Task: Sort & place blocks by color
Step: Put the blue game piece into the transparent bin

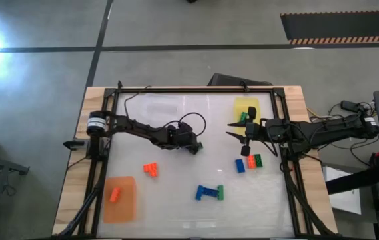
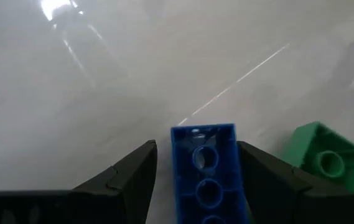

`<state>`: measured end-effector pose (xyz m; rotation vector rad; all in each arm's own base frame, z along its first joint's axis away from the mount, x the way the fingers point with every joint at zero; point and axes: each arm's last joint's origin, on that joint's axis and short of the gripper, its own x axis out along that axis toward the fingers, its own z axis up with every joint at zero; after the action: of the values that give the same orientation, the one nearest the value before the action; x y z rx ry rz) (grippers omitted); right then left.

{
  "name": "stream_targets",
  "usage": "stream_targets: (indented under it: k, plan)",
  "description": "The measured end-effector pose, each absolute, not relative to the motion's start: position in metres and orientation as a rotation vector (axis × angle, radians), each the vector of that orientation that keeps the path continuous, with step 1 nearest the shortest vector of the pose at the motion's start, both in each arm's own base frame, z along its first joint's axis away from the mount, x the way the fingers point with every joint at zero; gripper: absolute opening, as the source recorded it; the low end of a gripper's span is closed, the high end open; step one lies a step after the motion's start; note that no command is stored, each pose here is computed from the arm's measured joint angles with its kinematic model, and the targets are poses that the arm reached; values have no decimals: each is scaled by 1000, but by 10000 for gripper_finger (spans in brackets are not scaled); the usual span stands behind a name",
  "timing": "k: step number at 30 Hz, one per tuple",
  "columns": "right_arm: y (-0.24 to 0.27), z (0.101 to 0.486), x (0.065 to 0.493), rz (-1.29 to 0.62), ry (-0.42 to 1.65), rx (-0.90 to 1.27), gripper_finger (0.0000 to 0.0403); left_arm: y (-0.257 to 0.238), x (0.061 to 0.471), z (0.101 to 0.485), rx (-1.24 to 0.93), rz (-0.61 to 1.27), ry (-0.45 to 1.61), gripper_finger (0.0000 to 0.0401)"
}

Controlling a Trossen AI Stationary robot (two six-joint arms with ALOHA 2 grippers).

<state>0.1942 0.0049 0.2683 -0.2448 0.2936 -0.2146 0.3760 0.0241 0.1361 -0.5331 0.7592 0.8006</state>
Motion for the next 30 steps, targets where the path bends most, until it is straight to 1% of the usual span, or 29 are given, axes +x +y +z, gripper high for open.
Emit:
stream_targets:
  k: [4, 7, 9, 15, 19, 21, 24, 30]
  plan:
    - [5, 268, 194, -215, 299, -244, 130, 24, 379, 126, -527, 813, 765, 198]
    - [5, 268, 194, -215, 300, -244, 130, 22, 379, 124, -522, 815, 765, 192]
    - [5, 268, 194, -214, 300, -245, 130, 21, 379, 125, -519, 814, 765, 180]
    - [5, 268, 194, -214, 300, -246, 130, 20, 377, 132, -527, 801, 759, 125]
    - [5, 268, 194, -214, 300, -245, 130, 17, 376, 139, -519, 764, 768, 125]
    - [5, 268, 194, -214, 301, -246, 130, 16, 373, 148, -504, 737, 779, 125]
    - [5, 268, 194, -214, 301, -246, 130, 16, 367, 175, -466, 676, 756, 125]
    - [5, 267, 194, -214, 302, -246, 130, 27, 334, 237, -225, 452, 805, 125]
